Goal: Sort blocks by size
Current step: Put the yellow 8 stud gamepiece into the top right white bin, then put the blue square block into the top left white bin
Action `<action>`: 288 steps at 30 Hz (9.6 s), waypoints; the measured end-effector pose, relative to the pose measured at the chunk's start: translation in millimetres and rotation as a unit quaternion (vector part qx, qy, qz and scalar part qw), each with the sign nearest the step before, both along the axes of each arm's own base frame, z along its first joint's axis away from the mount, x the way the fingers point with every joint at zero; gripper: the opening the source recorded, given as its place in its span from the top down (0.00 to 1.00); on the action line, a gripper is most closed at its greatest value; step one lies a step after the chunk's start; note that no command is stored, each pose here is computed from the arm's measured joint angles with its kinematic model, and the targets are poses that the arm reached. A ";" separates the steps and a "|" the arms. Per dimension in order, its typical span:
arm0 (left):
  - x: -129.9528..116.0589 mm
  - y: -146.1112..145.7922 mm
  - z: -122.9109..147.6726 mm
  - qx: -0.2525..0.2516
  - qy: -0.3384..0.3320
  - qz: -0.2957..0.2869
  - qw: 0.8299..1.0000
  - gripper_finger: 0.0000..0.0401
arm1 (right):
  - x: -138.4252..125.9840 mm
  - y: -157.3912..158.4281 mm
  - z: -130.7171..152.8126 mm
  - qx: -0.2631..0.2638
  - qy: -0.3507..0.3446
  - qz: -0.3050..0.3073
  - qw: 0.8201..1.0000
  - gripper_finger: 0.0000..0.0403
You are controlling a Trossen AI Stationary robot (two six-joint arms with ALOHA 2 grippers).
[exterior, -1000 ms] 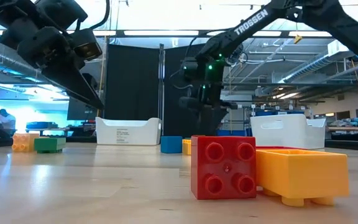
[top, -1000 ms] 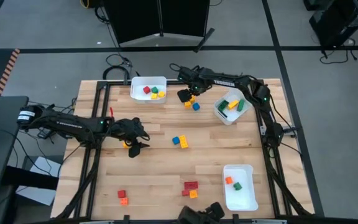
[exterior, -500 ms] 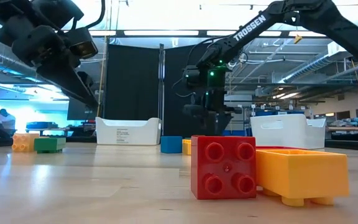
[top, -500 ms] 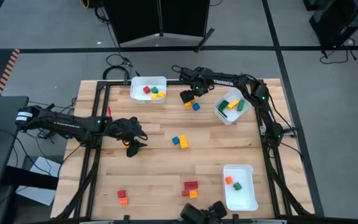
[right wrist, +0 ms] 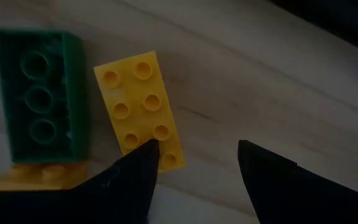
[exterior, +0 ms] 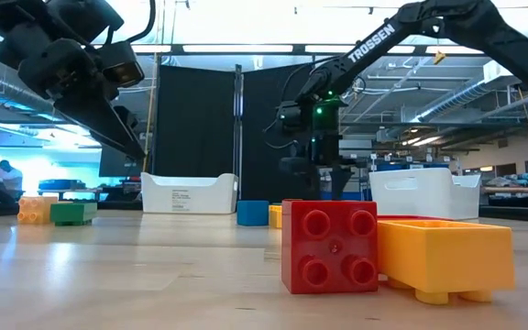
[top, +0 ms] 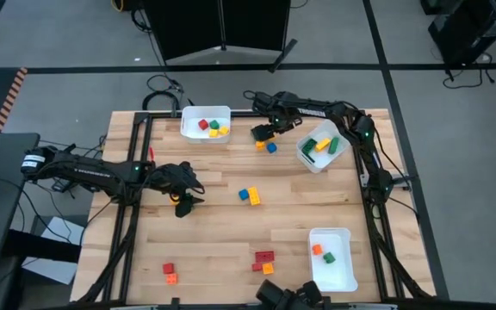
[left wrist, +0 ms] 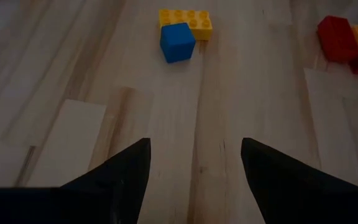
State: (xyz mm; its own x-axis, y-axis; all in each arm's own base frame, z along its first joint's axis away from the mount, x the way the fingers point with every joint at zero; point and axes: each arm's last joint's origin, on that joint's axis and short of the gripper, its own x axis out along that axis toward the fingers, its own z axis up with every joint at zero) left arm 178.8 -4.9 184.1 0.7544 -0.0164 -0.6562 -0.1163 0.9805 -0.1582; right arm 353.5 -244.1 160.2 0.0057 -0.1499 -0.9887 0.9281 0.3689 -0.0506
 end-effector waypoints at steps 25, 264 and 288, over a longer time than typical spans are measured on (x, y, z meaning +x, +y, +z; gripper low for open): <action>0.1 0.0 0.0 0.000 0.000 0.000 1.000 0.35 | 8.4 3.0 10.3 -0.007 -0.046 0.146 0.988 0.42; 198.8 9.8 -39.0 0.049 0.187 0.086 0.977 0.25 | -232.8 248.9 130.6 -0.079 -0.269 0.109 0.954 0.33; 201.5 8.5 -34.2 0.044 0.186 0.081 0.978 0.65 | -233.6 248.0 130.6 -0.092 -0.264 0.107 0.954 0.34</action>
State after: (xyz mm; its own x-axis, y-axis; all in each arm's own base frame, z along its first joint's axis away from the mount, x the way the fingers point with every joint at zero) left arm 380.2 3.6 149.9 0.4504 0.1524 -0.8797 -0.3059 0.9520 0.0083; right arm 119.9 3.9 290.8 0.5454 -0.2610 -0.7965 0.7471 0.5823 0.3207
